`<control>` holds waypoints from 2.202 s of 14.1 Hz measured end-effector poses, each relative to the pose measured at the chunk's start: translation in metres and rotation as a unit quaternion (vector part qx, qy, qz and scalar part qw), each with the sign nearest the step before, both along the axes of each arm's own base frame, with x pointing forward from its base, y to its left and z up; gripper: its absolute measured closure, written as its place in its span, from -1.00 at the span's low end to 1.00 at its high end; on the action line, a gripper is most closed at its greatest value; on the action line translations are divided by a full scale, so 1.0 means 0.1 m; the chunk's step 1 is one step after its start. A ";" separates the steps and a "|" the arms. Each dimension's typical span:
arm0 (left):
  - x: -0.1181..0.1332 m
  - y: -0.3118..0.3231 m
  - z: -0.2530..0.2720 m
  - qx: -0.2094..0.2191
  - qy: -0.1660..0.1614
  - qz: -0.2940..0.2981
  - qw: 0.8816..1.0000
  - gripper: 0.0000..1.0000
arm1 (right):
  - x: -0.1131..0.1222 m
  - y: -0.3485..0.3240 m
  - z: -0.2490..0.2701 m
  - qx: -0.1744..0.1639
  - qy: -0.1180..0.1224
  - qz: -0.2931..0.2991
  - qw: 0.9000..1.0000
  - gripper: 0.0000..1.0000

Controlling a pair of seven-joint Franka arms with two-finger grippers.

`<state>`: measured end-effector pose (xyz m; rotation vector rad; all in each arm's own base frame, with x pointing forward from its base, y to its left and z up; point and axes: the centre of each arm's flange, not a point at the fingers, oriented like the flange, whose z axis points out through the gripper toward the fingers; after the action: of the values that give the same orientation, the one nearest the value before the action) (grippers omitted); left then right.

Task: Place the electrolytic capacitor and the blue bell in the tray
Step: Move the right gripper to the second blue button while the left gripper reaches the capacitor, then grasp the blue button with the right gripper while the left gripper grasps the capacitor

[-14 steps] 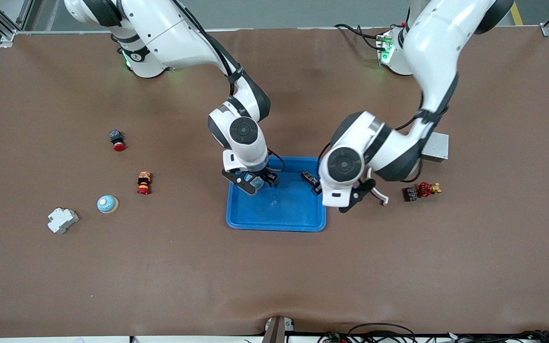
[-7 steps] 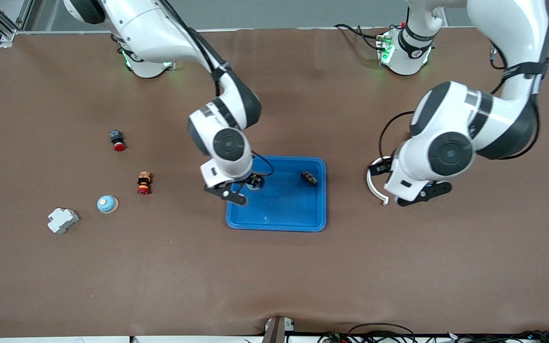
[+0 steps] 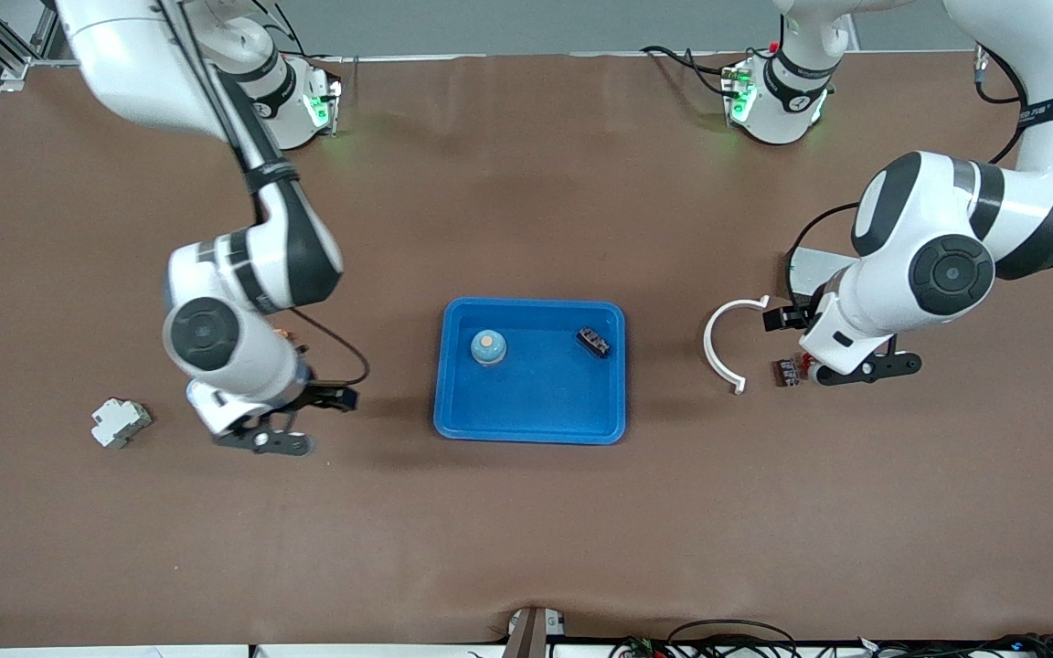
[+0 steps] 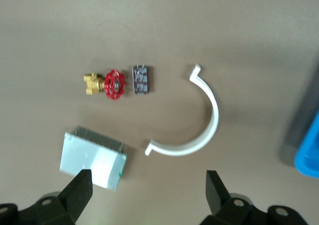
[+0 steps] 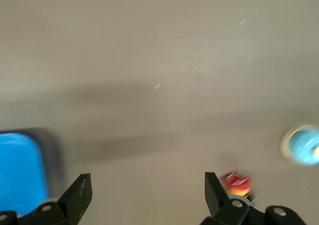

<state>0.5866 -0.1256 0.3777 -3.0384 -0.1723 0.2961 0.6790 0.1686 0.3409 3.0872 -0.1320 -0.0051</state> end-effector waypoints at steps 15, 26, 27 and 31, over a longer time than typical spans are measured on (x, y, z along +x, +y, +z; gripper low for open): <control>0.38 0.26 -1.00 -0.014 -0.050 -0.016 0.999 -1.00 | -0.47 -2.08 -0.87 0.006 -0.028 0.080 0.996 -1.00; 0.24 0.19 -1.73 -0.024 0.013 -0.019 0.999 -1.00 | -0.67 -2.42 -1.15 0.013 -0.032 0.061 0.998 -1.00; 0.23 0.20 -1.77 -0.025 0.017 -0.019 0.999 -1.00 | -0.68 -2.41 -1.20 0.013 -0.035 0.061 0.997 -1.00; 0.21 0.24 -1.85 -0.022 0.023 -0.018 0.999 -1.00 | -0.73 -2.41 -1.39 0.014 -0.029 0.061 0.998 -1.00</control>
<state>0.6073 -0.1020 0.1930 -3.0708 -0.1106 0.3731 0.6065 -0.0720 0.2023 3.1185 0.0551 0.0887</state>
